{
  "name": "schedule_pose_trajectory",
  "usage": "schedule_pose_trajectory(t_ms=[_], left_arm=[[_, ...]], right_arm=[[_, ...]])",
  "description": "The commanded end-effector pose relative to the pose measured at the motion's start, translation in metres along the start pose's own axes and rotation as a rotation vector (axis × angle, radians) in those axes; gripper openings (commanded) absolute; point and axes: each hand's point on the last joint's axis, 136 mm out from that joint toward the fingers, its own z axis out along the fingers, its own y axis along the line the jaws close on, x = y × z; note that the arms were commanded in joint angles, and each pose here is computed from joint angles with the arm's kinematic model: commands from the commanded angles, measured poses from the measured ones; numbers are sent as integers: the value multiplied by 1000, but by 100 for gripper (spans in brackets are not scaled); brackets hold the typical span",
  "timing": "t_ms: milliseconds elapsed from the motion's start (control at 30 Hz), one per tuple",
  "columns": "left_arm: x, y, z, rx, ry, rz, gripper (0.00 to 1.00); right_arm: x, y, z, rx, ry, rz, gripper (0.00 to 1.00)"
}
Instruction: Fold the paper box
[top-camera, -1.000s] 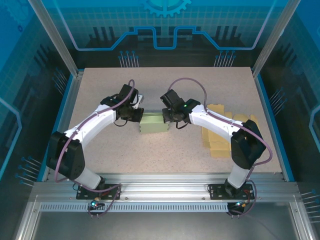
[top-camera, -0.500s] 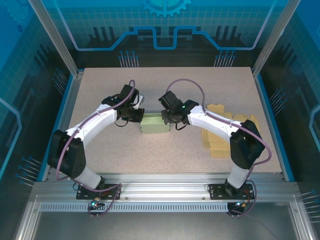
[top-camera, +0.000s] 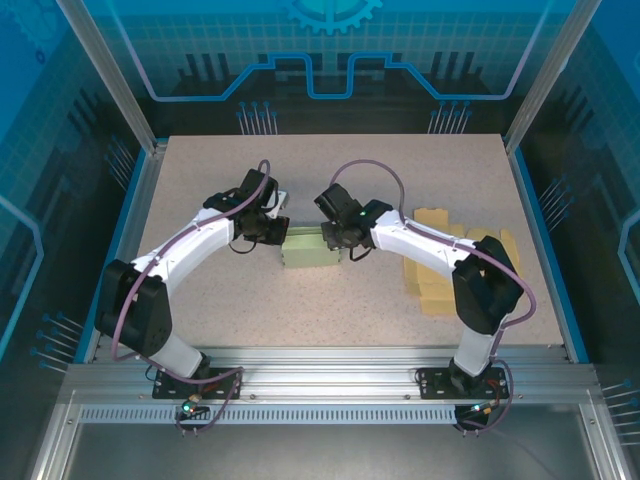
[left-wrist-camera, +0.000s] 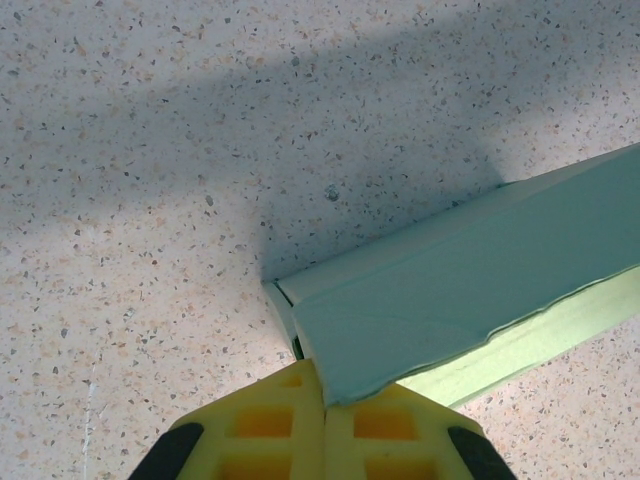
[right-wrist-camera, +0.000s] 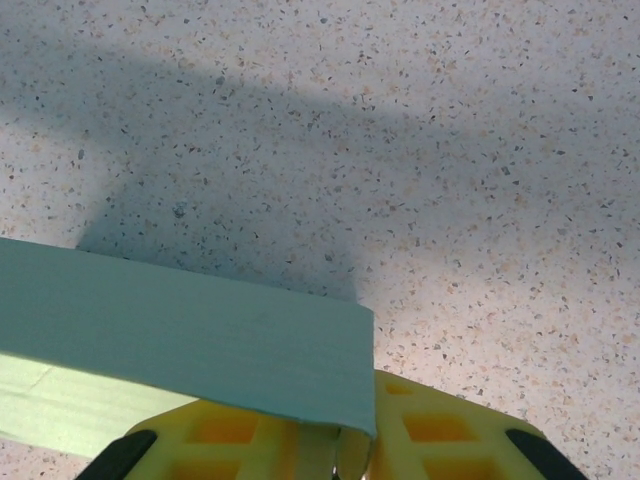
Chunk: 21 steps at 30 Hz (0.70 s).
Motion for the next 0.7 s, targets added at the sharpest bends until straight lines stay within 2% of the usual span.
schedule_pose_trajectory(t_ms=[0,500,667], left_arm=[[-13,-24,-9,99,-39,11,6],[-14,-28,-8,125,-48,-8,6],[-8,-30,0,144,-21,-13,6]], right_arm=[[9,18,6,-21,37,-52,24],[11,18,8,-6,43,-63,24],[11,19,9,-7,44,-65,24]])
